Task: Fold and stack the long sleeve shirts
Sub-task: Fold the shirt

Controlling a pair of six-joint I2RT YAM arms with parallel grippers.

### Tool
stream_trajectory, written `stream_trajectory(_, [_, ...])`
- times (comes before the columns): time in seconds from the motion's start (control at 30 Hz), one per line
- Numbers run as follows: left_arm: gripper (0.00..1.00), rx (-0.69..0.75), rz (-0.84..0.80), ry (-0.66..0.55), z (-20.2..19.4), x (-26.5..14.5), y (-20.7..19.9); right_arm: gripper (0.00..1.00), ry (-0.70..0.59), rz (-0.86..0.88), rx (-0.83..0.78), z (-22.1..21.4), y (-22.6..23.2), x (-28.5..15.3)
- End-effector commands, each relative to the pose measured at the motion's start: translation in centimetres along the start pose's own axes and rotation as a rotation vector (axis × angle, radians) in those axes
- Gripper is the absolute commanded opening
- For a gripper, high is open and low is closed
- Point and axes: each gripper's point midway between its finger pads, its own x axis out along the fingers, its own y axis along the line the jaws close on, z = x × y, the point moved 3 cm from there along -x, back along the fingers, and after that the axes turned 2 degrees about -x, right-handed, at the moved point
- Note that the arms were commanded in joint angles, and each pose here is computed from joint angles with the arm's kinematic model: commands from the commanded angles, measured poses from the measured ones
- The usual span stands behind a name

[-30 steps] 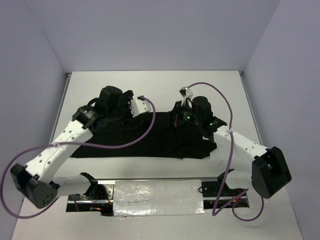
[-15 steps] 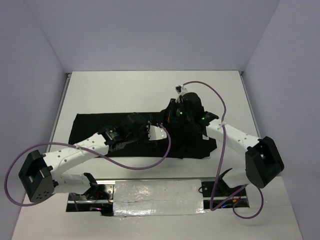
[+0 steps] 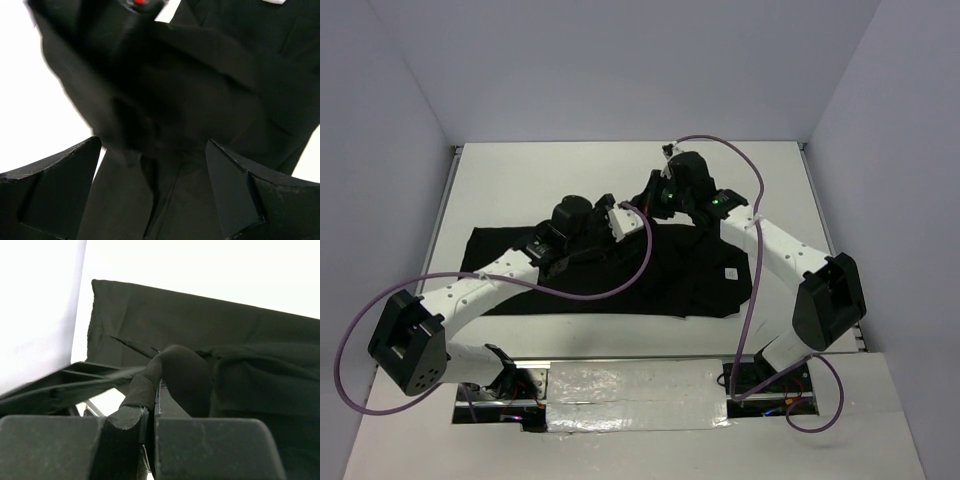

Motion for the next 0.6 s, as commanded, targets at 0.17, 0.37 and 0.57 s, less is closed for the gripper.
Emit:
stream_trajectory(0.17, [0.99,-0.124,0.08,-0.116,2.7,1.2,2.6,0.0,-0.013,0.028,-0.044,2.1,1.8,-0.4])
stream_trajectory(0.37, [0.92,-0.081,0.158,-0.183,3.6,1.0,3.9,0.0,-0.007,0.073,-0.043,1.8,2.2,-0.6])
stream_trajectory(0.57, [0.67,-0.011,0.198,-0.204,3.4,0.8,4.3,0.0,-0.007,0.049,-0.05,1.1,1.4,-1.1])
